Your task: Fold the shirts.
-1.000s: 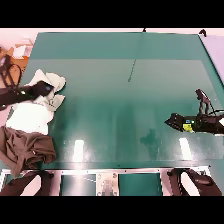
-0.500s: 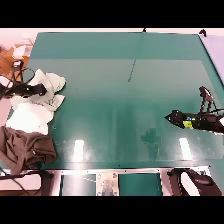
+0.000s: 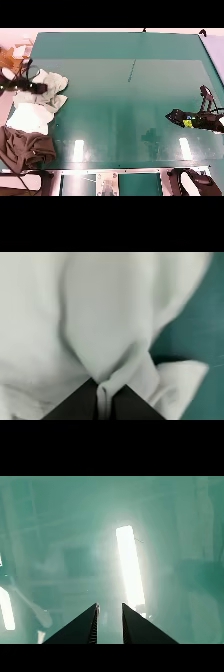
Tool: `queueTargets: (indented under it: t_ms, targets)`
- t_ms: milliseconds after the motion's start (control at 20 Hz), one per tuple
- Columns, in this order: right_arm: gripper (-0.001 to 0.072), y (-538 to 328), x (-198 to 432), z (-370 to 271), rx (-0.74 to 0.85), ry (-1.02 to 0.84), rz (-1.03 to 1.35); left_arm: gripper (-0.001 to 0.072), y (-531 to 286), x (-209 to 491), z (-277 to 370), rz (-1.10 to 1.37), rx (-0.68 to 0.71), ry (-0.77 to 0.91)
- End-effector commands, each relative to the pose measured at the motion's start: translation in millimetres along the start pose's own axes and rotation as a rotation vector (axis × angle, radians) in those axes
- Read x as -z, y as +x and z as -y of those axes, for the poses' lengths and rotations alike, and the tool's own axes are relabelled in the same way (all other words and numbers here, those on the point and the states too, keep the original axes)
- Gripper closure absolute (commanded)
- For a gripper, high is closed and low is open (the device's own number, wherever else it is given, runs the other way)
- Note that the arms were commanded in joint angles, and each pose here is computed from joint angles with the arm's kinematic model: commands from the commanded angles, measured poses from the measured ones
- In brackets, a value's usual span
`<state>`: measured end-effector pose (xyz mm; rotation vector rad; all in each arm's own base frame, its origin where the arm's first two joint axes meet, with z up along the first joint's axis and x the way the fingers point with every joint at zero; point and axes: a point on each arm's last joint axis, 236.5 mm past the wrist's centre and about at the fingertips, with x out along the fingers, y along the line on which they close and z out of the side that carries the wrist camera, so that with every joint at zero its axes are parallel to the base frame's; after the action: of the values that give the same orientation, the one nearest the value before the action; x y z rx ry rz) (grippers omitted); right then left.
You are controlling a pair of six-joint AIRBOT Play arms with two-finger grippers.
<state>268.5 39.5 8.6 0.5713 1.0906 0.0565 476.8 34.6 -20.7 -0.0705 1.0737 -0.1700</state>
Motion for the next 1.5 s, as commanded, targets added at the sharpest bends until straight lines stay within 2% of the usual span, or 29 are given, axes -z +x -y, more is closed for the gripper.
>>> queueTargets:
  t_ms: [0,100,250,350,500,600,650,700,750,800,900,1050,1150,1350,1450]
  targets:
    - [0.0517,-3.3,-7.5,1.9,0.004,0.011,0.02,0.0686,-47.7,-48.4,116.3,0.022,0.193,0.155]
    - [0.0516,-8.1,-18.2,7.3,0.013,0.035,0.045,0.0685,-75.5,-56.4,221.1,0.033,0.338,0.253]
    - [0.0516,-12.0,-33.1,16.2,0.029,0.071,0.064,0.0685,-105.0,-19.2,372.7,0.022,0.569,0.39]
    - [0.0516,-11.1,-39.0,17.6,0.032,0.075,0.058,0.0685,-114.0,20.2,446.2,-0.001,0.666,0.469]
    - [0.0509,-3.7,-35.5,20.3,0.035,0.089,0.007,0.0683,-97.2,72.8,509.3,-0.06,0.724,0.541]
    - [0.0439,2.0,-30.5,23.4,0.038,0.1,-0.027,0.0683,-66.6,95.7,517.6,-0.138,0.711,0.523]
    - [0.0438,4.4,-29.6,24.7,0.04,0.105,-0.036,0.0681,-51.8,103.1,516.4,-0.176,0.702,0.504]
    - [0.0397,5.8,-29.3,25.8,0.042,0.108,-0.041,0.0534,-41.2,107.1,513.5,-0.203,0.693,0.487]
    - [0.0287,5.8,-30.3,26.1,0.042,0.11,-0.044,0.0107,-37.3,107.5,508.5,-0.224,0.685,0.469]
    - [0.0236,2.7,-34.2,28.1,0.046,0.116,-0.046,0.0017,-39.6,106.6,499.8,-0.264,0.68,0.437]
    - [0.0237,-8.0,-52.7,36.4,0.054,0.13,-0.044,0.0017,-52.4,97.3,459.2,-0.367,0.653,0.438]
    - [0.0236,-1.0,-84.5,56.7,0.061,0.153,-0.082,0.0017,-64.2,83.0,376.2,-0.513,0.578,0.289]
    - [0.0209,25.5,-95.1,61.3,0.031,0.118,-0.149,0.0017,-63.4,108.9,340.6,-0.633,0.546,0.204]
    - [0.021,85.3,-118.7,57.9,-0.107,0.189,-0.237,0.0017,-34.8,187.9,343.3,-0.7,0.585,0.016]
    - [0.0211,111.0,-137.5,49.1,-0.179,0.198,-0.246,0.0017,-22.2,212.9,371.2,-0.676,0.689,-0.076]
